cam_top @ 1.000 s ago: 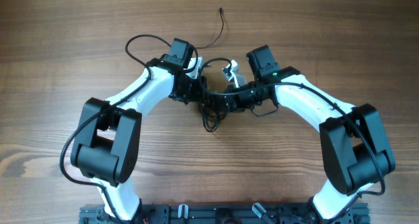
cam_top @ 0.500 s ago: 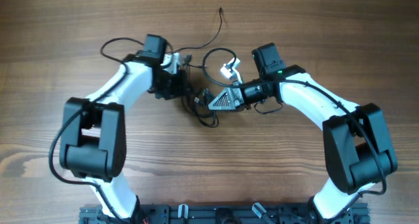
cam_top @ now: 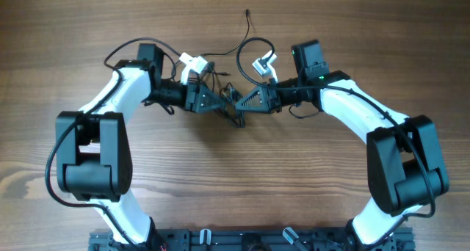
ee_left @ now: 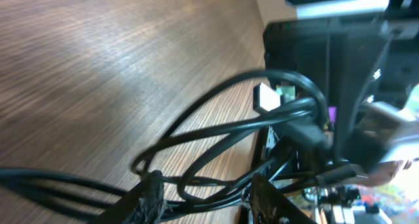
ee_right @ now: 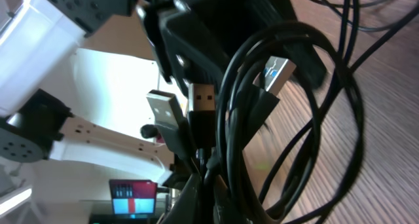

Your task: Untangle cables

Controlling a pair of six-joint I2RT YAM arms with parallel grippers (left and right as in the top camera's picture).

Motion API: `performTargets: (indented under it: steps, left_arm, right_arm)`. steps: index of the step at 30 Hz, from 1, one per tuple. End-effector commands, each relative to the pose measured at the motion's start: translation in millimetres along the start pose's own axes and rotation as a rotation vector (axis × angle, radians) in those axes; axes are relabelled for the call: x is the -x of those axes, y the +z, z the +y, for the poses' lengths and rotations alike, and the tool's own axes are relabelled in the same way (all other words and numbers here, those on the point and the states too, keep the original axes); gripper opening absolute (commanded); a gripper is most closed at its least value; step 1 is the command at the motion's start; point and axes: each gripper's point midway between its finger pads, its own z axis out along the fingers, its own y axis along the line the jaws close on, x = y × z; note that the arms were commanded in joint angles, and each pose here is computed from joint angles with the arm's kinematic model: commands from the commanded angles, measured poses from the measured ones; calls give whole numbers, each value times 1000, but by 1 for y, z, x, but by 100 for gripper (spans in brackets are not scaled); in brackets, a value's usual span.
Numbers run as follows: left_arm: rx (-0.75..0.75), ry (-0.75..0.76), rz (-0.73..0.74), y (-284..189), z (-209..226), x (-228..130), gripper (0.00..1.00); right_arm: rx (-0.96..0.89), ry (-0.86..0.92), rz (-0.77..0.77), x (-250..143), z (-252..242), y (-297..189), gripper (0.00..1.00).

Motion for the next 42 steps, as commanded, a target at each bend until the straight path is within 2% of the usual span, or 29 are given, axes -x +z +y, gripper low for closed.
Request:
performTargets:
  steps: [1, 4, 8, 14, 22, 24, 29, 33, 34, 35, 36, 37, 38, 39, 40, 41, 42]
  left_arm:
    - [-25, 80, 6, 10, -9, 6, 48]
    - [68, -8, 3, 11, 8, 13, 45]
    - [210, -118, -3, 7, 33, 16, 41]
    - [376, -241, -16, -1, 61, 14, 44]
    - [389, -257, -15, -2, 63, 13, 52]
    - [389, -257, -15, -2, 62, 13, 54]
    - [389, -258, -15, -2, 62, 13, 58]
    - [389, -258, -15, -2, 62, 13, 65]
    - [389, -258, -15, -2, 62, 13, 67]
    - [389, -258, -15, -2, 62, 13, 68]
    - [389, -258, -15, -2, 62, 13, 69]
    - [389, -260, -13, -2, 62, 12, 70]
    - [389, -261, -13, -2, 62, 12, 71]
    - [389, -261, -13, -2, 62, 12, 71]
    - [388, -262, -12, -1, 62, 12, 71]
    - [379, -268, -9, -1, 60, 11, 64]
    - [360, -268, -11, -1, 56, 12, 63]
  right_arm:
    - [87, 11, 30, 1, 23, -1, 4]
    - [181, -18, 87, -10, 40, 2, 4]
    - [200, -21, 130, -19, 45, 14, 4]
    - [188, -24, 132, -20, 44, 18, 4]
    - [-146, 90, 18, -9, -16, 20, 4]
    - [-301, 149, -19, -10, -44, 14, 4]
    - [-615, 357, -86, -24, -94, -11, 4]
    - [-729, 381, -72, -37, -107, -15, 5]
    - [-744, 378, -68, -38, -108, -14, 11]
    - [-757, 373, -64, -40, -109, -13, 27]
    - [-786, 368, -59, -42, -112, -13, 57]
    - [-824, 366, -57, -45, -116, -15, 76]
    - [-871, 366, -58, -47, -121, -19, 83]
    - [-889, 368, -56, -49, -122, -21, 83]
    - [-888, 367, -51, -50, -122, -21, 72]
    - [-890, 361, -46, -51, -120, -21, 69]
    - [-885, 334, -44, -49, -116, -22, 69]
